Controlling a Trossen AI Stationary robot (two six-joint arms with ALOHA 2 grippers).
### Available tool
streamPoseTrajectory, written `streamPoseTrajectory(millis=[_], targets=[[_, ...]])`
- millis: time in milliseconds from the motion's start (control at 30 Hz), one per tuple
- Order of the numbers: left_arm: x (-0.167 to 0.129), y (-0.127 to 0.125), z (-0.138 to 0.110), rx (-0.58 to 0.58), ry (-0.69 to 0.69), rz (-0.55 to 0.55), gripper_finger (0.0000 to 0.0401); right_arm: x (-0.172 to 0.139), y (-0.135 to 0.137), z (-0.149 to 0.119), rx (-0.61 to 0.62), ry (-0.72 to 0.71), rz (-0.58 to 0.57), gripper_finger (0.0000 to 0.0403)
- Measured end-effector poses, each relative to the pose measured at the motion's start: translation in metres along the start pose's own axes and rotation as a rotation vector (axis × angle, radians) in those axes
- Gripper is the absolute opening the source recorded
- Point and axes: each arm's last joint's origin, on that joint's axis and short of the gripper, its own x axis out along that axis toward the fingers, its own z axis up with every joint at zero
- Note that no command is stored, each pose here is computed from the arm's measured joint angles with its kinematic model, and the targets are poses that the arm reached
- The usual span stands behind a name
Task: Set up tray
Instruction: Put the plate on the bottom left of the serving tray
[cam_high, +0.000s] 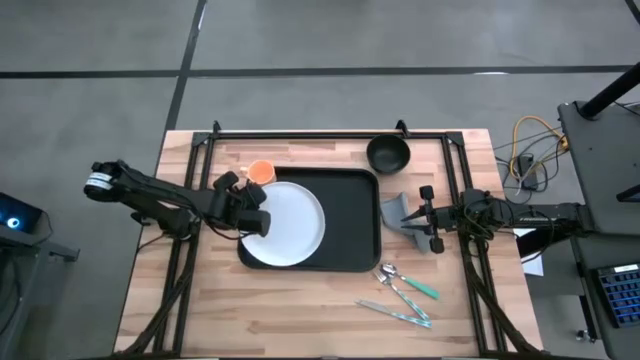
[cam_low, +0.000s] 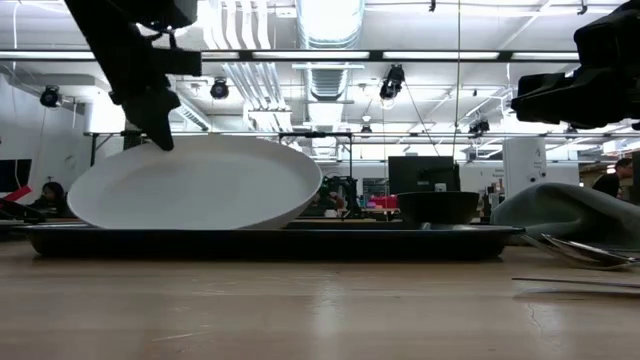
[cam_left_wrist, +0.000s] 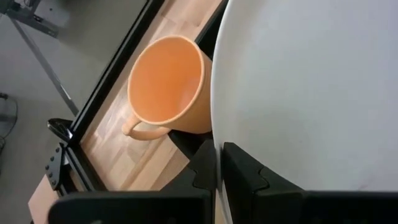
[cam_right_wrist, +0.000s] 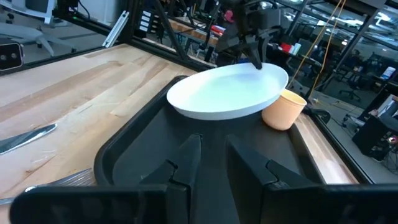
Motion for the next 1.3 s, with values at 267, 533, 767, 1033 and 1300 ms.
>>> streamPoseTrajectory(millis=[267, 533, 767, 1033, 1300], targets=[[0.004, -0.001, -0.004, 0.0, 0.004, 0.005, 0.0001, 0.0, 0.0, 0.0, 0.0, 0.0, 0.0, 0.0063], [0.004, -0.002, -0.004, -0.006, 0.004, 0.004, 0.0014, 0.0, 0.0, 0.0, 0.0, 0.0, 0.0, 0.0063], [0.012, -0.004, -0.012, -0.004, 0.009, 0.008, 0.0016, 0.0, 0.0, 0.0, 0.0, 0.0, 0.0, 0.0063], [0.026, -0.009, -0.026, -0.004, 0.009, 0.006, 0.0017, 0.0, 0.0, 0.0, 0.0, 0.0, 0.0, 0.0063], [0.039, -0.015, -0.039, -0.027, 0.012, -0.039, 0.0017, 0.0, 0.0, 0.0, 0.0, 0.0, 0.0, 0.0063]])
